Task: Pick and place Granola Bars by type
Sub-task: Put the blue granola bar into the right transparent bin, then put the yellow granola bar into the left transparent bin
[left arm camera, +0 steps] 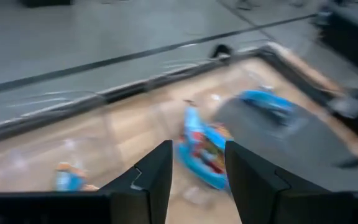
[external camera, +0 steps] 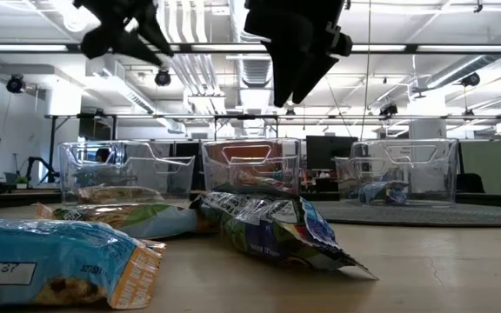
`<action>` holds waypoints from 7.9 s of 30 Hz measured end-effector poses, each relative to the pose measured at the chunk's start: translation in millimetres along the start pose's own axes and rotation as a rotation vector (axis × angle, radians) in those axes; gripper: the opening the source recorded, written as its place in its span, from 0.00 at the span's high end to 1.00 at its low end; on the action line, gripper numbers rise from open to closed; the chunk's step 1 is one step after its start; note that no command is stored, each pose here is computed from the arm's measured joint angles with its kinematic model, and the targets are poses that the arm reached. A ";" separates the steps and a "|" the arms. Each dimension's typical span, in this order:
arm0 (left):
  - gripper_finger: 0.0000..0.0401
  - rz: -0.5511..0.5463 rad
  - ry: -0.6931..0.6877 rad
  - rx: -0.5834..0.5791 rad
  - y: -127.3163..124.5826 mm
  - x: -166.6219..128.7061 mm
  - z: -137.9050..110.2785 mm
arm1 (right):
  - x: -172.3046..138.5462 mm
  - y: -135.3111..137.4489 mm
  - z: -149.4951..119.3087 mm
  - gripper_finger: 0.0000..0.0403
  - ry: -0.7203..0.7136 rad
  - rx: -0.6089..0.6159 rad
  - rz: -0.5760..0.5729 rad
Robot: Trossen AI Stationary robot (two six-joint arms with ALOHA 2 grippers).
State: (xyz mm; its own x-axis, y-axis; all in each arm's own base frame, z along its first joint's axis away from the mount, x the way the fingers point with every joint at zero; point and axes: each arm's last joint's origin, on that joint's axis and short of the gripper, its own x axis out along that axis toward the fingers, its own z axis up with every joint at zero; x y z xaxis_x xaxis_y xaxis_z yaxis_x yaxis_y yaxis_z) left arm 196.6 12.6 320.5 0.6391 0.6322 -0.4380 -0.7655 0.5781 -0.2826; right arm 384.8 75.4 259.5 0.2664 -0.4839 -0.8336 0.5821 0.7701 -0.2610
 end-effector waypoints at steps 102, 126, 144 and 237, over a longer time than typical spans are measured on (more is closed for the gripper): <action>0.68 -0.436 0.433 0.069 -74.7 -41.3 -133.5 | 36.5 133.6 -91.5 0.43 0.281 0.373 0.422; 0.68 -0.398 0.456 0.047 -66.0 -36.7 -144.9 | 27.0 119.8 -92.2 0.91 0.319 0.312 0.362; 0.68 -0.380 0.408 0.060 -65.0 -35.5 -144.4 | -87.8 -67.7 -58.0 0.89 -0.151 0.784 -0.120; 0.68 -0.466 0.600 -0.018 -85.1 -30.0 -175.7 | 24.1 59.3 -54.0 0.60 -0.211 0.308 1.057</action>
State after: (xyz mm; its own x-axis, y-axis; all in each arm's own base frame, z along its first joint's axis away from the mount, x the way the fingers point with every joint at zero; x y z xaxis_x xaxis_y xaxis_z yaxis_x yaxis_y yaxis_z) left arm 229.5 -146.2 207.8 0.7503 -0.0678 -0.6576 -0.4303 0.7051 -0.5637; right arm 384.3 131.8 197.7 0.8474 0.2690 -0.4578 0.1437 0.7138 0.6854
